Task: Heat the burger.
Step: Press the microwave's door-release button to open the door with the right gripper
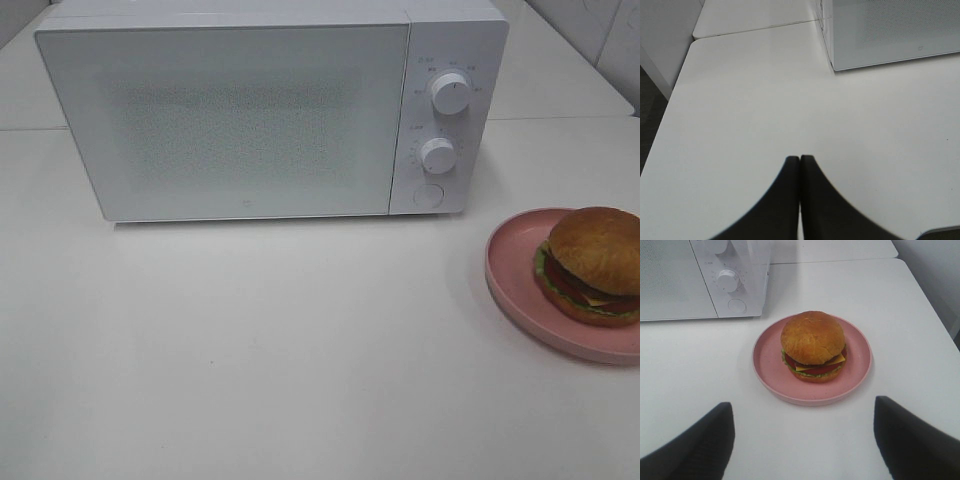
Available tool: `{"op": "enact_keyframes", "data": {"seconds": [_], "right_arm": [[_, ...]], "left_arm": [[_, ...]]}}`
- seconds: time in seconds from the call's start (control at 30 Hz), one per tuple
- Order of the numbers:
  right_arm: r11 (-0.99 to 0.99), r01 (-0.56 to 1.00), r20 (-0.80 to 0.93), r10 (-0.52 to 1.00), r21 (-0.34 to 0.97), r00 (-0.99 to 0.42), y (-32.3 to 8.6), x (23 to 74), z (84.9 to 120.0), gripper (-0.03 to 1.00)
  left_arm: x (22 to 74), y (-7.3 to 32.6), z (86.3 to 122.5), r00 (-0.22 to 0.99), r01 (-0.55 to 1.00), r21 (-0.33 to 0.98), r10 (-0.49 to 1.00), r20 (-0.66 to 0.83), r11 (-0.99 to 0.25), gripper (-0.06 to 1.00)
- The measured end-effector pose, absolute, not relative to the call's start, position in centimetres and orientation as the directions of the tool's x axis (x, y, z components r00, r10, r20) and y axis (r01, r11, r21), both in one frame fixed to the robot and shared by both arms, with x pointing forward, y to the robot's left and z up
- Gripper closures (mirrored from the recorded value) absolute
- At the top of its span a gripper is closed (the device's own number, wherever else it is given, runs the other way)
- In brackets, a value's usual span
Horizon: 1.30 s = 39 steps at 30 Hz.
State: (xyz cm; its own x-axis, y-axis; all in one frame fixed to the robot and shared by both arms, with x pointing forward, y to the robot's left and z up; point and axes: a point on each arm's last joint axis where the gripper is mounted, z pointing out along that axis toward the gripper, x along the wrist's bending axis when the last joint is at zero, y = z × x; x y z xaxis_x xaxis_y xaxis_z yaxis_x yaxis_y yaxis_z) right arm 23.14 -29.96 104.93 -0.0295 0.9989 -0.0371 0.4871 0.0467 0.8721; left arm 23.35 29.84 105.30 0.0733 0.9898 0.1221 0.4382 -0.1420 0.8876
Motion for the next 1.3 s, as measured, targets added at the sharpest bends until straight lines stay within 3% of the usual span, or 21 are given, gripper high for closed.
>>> {"op": "enact_keyframes", "data": {"seconds": [1.3], "right_arm": [[0.047,0.487,-0.037,0.999,0.872,-0.029,-29.96,23.14,104.93,0.24]], "left_arm": [[23.35,29.84,105.3,0.073,0.438,0.888,0.99,0.122,-0.142,0.94]]}}
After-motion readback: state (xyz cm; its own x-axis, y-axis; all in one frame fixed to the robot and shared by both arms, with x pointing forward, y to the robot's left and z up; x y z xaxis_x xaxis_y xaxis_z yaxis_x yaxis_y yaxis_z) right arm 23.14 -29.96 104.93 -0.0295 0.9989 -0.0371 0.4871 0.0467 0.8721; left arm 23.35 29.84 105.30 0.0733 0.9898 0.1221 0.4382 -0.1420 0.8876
